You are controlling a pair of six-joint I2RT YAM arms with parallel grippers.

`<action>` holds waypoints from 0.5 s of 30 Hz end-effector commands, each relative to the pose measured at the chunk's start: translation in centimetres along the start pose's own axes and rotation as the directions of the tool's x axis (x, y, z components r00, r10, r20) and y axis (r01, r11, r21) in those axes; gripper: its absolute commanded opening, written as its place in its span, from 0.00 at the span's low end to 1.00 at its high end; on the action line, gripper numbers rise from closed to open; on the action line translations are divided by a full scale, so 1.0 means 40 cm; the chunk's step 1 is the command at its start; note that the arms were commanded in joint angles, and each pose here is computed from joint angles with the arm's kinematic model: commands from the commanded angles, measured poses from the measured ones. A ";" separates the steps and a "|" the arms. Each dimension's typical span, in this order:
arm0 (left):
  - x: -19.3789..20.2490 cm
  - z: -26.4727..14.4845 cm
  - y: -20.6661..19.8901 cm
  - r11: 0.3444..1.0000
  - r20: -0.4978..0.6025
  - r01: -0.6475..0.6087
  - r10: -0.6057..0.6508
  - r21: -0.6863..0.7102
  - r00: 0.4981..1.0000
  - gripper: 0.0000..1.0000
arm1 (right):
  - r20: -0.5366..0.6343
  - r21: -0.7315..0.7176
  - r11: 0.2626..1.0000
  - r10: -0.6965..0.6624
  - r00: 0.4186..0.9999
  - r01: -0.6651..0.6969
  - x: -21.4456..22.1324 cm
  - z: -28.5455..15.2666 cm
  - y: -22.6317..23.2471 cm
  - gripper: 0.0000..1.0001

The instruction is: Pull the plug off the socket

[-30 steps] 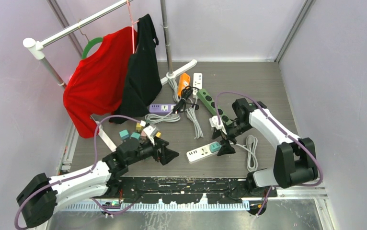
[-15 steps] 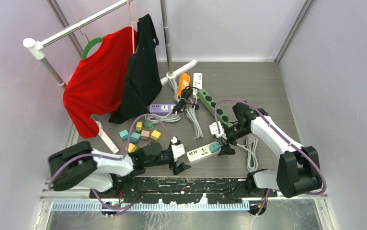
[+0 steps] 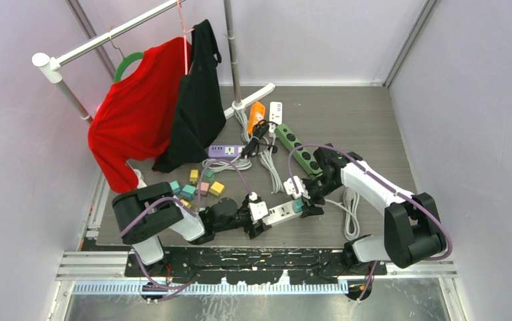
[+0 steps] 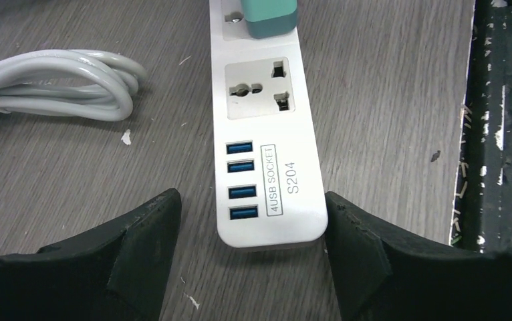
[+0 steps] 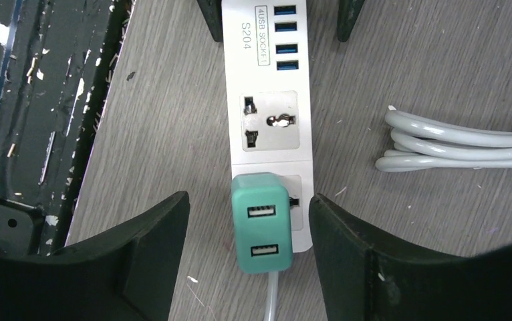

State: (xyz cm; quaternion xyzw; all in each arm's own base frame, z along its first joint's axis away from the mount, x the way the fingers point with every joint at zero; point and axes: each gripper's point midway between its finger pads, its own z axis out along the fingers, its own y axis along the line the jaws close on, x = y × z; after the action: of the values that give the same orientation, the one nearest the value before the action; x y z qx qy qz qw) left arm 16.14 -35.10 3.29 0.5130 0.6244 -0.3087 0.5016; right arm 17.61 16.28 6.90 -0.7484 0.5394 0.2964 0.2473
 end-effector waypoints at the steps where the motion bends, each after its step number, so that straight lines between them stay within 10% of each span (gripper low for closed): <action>1: -0.070 0.027 0.024 0.999 0.120 -0.001 0.007 -0.046 0.993 0.74 | -0.019 0.018 1.000 -0.014 1.000 0.014 0.001 0.006 -0.019 0.68; 15: 0.011 0.044 0.014 0.998 0.118 0.031 -0.024 -0.055 0.993 0.60 | -0.052 0.013 0.999 -0.047 0.998 0.048 0.016 0.004 -0.015 0.46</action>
State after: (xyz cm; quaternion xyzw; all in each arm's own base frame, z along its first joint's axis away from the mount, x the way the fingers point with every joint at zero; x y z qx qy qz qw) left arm 16.82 -36.64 2.64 0.4761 0.6124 -0.3378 0.5330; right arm 18.15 15.87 6.07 -0.7590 0.5425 0.2716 0.2364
